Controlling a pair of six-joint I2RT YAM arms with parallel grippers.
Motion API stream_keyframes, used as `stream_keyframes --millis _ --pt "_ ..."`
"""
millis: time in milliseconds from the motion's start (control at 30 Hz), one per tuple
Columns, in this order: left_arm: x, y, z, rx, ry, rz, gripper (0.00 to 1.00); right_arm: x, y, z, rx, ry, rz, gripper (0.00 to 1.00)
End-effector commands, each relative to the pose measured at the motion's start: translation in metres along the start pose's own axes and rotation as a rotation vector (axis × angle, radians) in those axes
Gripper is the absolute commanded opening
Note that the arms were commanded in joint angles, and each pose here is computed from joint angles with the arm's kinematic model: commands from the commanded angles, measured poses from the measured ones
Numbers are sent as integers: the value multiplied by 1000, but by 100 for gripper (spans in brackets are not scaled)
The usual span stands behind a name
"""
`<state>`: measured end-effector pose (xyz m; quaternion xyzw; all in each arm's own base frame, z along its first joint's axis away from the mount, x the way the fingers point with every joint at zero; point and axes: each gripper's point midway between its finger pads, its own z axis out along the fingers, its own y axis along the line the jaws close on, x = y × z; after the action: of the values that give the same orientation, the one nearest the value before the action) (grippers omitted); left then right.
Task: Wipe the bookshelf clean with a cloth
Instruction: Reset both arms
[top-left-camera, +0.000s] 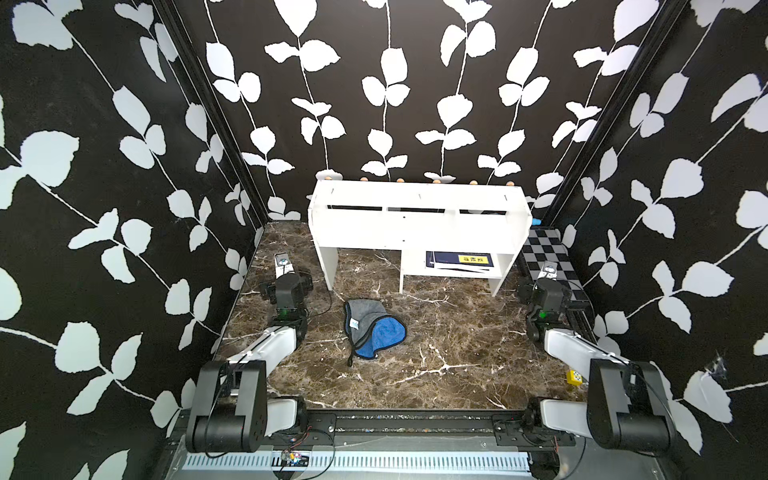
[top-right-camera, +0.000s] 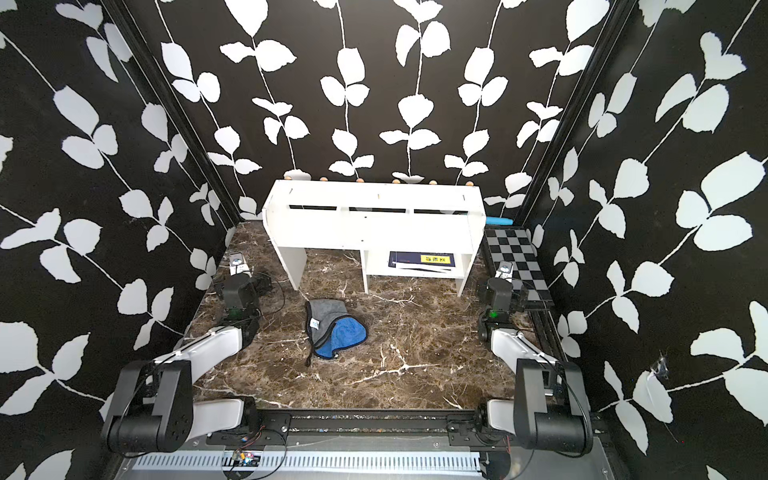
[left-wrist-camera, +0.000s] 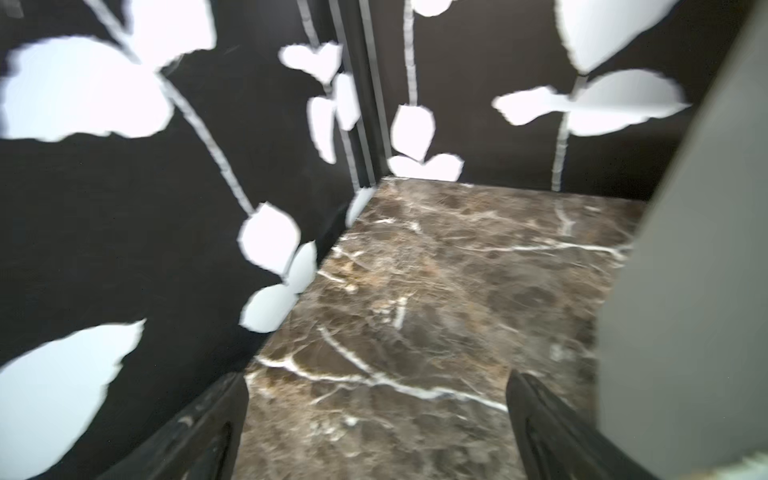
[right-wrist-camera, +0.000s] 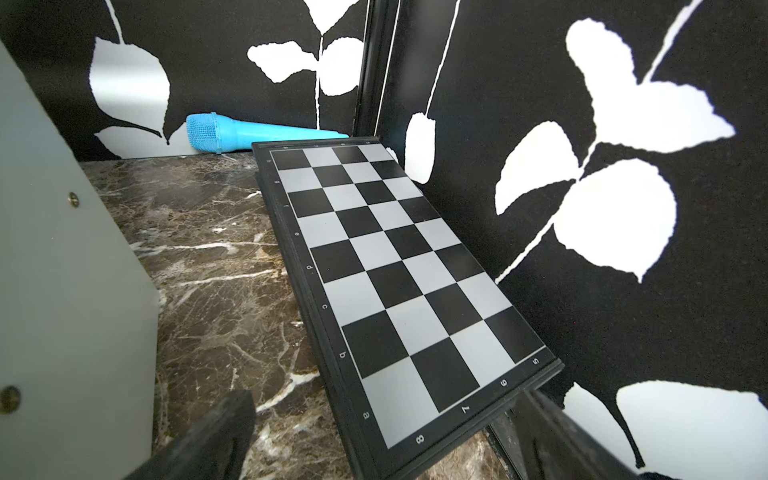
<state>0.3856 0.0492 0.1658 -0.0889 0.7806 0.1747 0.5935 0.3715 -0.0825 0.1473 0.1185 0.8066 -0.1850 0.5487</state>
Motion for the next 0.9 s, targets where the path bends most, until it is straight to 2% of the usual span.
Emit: stream_keyframes --millis 0,33,100,167,200,233,300,333,367,400,467,567,867 --pt "42 -22 6 53 56 42 98 -3 4 -6 -40 -3 3 99" --pt "41 -26 9 57 11 53 98 -1 13 -9 -93 -5 -13 99" --pt "47 -34 9 88 75 84 99 8 23 -14 -139 0 14 99" --pt "45 -39 11 109 31 99 98 21 33 -18 -157 -62 18 100" --pt "48 -43 10 135 53 105 99 19 34 -17 -131 -107 10 99" --pt "48 -51 10 181 50 112 99 23 43 -18 -163 -106 1 99" --pt "51 -52 8 189 -19 93 98 35 61 -2 -202 -76 -34 99" --pt "50 -52 6 192 -44 98 98 33 69 5 -210 -108 -48 99" --pt "54 -52 4 198 -14 101 98 37 72 6 -216 -80 -71 99" --pt "57 -52 4 199 12 100 98 41 68 7 -207 -23 -66 99" --pt "53 -52 7 190 -20 101 99 36 65 9 -184 -70 -43 99" --pt "57 -52 7 194 22 103 99 40 62 8 -168 -36 -46 99" --pt "55 -52 9 188 7 102 99 39 62 8 -169 -38 -47 99"
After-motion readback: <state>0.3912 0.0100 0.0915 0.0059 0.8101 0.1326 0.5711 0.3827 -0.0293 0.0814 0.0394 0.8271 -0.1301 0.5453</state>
